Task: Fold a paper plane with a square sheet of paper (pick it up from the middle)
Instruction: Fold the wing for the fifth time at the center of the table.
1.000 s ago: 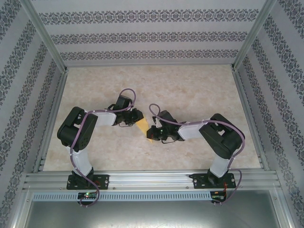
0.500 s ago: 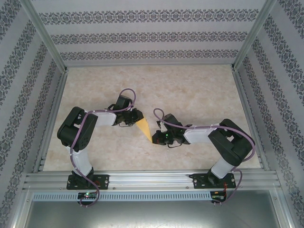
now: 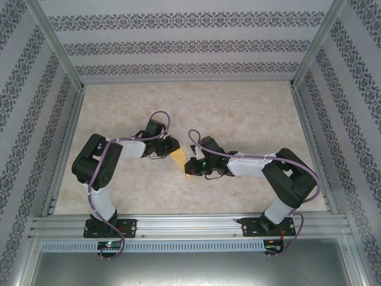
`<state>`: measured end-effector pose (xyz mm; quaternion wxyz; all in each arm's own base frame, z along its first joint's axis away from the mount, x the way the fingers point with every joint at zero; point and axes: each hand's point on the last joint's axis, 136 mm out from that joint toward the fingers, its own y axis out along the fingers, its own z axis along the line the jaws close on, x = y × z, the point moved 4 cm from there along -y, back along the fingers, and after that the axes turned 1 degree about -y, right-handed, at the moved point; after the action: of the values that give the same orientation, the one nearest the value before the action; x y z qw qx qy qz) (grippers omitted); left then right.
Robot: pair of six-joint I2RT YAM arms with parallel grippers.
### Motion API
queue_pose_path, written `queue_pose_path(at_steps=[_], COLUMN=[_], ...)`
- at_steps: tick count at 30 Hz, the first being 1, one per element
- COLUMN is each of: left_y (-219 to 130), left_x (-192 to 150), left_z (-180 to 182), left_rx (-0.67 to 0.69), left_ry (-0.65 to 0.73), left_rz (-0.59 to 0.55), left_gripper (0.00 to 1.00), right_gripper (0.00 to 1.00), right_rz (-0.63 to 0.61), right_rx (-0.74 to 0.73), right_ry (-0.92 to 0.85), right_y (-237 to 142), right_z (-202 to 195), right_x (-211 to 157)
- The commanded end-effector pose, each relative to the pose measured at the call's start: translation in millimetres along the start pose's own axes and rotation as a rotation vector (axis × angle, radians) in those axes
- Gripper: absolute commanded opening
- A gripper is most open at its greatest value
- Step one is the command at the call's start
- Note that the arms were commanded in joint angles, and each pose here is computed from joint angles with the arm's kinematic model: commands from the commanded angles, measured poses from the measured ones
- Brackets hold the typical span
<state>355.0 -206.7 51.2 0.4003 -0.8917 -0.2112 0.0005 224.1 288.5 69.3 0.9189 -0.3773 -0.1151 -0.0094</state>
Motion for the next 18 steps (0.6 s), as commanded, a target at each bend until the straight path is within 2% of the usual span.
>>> queue_pose_path(at_steps=[1,6,18], left_y=[9.3,8.9,10.4], left_x=[-13.6,-13.0,-13.5], left_z=[31.6,32.0,39.8], left_rx=[0.120,0.126,0.153], left_ry=[-0.042,-0.040,-0.056], left_rz=[0.050,0.047,0.045], left_gripper=[0.23,0.23,0.22], right_gripper=[0.01,0.02,0.02], right_rz=[0.072,0.093,0.098], right_rx=[-0.013,-0.050,-0.079], right_ry=[0.024,0.053,0.082], right_y=[13.6,11.7,-4.1], right_z=[-11.3,-30.1,-43.5], right_x=[-13.6,-31.8,-52.0])
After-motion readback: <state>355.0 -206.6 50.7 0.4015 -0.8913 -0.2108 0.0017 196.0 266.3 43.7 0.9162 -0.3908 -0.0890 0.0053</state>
